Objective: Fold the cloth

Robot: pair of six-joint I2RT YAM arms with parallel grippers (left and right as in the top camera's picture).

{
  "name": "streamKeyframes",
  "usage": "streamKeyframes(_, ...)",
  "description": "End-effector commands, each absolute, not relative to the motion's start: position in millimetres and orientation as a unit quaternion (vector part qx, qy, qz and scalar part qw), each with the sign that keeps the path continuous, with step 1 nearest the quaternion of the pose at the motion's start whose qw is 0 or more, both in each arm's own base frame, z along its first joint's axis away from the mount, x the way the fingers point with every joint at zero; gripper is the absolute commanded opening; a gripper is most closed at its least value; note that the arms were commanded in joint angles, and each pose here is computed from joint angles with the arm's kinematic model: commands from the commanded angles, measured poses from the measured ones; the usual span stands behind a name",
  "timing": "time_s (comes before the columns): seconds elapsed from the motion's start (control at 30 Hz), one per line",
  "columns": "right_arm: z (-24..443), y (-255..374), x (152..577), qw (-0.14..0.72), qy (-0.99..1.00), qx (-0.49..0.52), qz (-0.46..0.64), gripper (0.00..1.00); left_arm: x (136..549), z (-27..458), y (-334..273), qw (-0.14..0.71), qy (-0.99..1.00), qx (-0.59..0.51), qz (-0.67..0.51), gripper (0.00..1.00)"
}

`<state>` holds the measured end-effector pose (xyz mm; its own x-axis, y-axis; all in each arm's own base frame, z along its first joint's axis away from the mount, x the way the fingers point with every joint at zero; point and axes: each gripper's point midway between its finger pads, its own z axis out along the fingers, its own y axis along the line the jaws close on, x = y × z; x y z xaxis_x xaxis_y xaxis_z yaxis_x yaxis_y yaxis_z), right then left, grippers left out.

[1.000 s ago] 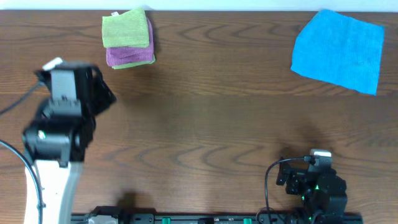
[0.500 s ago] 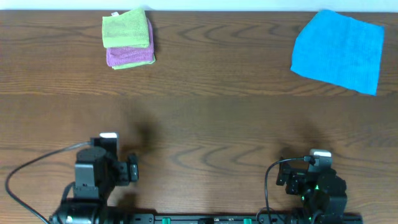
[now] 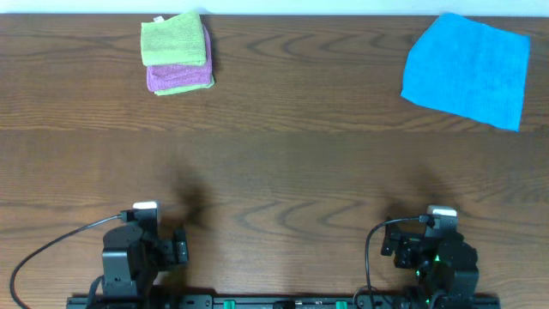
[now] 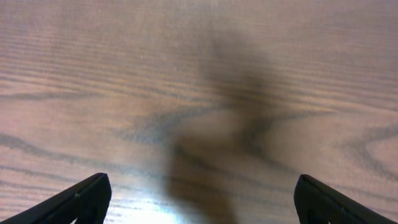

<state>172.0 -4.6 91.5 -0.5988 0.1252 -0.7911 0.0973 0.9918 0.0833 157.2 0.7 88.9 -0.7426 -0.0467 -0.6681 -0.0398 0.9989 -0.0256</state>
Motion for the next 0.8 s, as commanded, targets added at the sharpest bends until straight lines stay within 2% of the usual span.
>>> streamKeyframes(0.0,90.5,-4.8,171.8,0.444,0.893,0.070,0.020,0.99,152.2,84.9,3.9,0.354,0.935,-0.018,0.006,0.95)
streamKeyframes(0.77,90.5,-4.8,171.8,0.444,0.893,0.070,0.020,0.99,144.3,79.3,3.8,0.343,0.939,-0.018,0.006,0.95)
